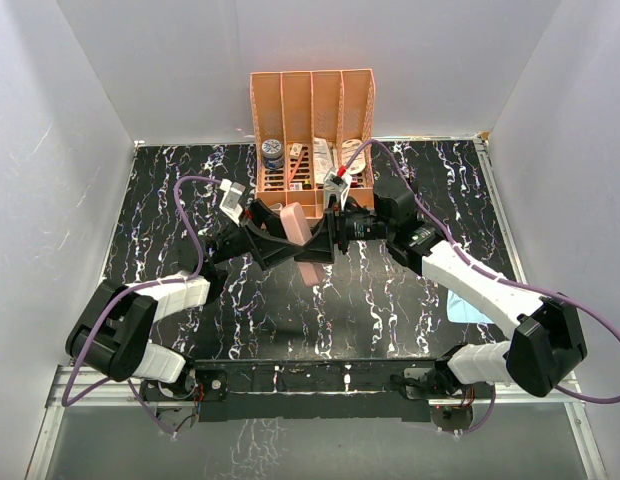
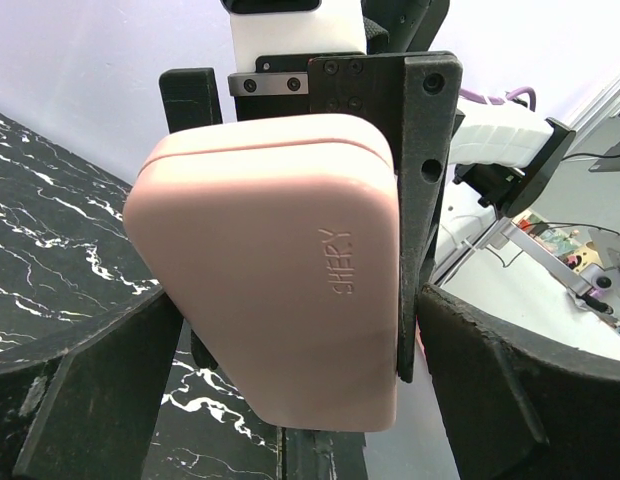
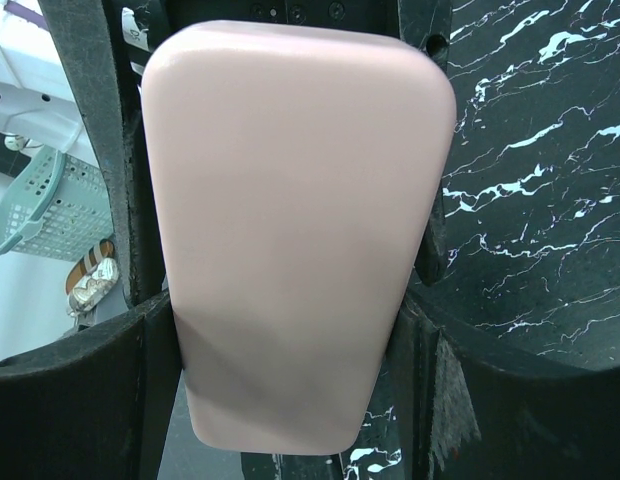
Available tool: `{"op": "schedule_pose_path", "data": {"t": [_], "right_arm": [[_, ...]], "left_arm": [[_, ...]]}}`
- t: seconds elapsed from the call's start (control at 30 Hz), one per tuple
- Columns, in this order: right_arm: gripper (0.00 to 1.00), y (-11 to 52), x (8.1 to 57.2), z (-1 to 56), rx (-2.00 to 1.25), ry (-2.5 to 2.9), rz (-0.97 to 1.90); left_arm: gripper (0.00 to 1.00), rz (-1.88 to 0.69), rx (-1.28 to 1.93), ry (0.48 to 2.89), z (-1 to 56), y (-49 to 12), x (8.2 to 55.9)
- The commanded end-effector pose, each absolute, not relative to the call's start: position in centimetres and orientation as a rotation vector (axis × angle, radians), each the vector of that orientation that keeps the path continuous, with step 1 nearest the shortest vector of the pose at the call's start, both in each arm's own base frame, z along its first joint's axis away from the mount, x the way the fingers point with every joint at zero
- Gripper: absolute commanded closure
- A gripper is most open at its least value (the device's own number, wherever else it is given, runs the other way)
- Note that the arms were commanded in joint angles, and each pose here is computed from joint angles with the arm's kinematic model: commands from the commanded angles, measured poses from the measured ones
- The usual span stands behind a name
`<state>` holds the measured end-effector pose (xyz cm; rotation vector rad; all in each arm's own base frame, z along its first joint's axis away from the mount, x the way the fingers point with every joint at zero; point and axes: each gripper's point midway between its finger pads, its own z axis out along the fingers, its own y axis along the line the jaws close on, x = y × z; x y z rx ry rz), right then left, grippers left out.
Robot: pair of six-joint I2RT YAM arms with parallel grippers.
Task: Organize the sunglasses
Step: Open the sunglasses case.
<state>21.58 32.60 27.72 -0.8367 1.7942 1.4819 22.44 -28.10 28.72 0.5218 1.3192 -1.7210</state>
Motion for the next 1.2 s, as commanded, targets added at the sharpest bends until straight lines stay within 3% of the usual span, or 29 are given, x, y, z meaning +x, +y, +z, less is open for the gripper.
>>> {"op": "schedule_pose_path", "data": {"t": [0.0,1.17], "right_arm": [[1.00,32.4,20.1,30.4,-0.920,1.649,1.508],[1.00,33.4,21.5,31.6,-0.948,1.605,1.490]], "left_arm": [[0.02,-1.648,0.623,1.027,34.1,-27.0,20.9],[0.04,-1.687,0.625,1.005,35.1,-26.9,19.6]]}}
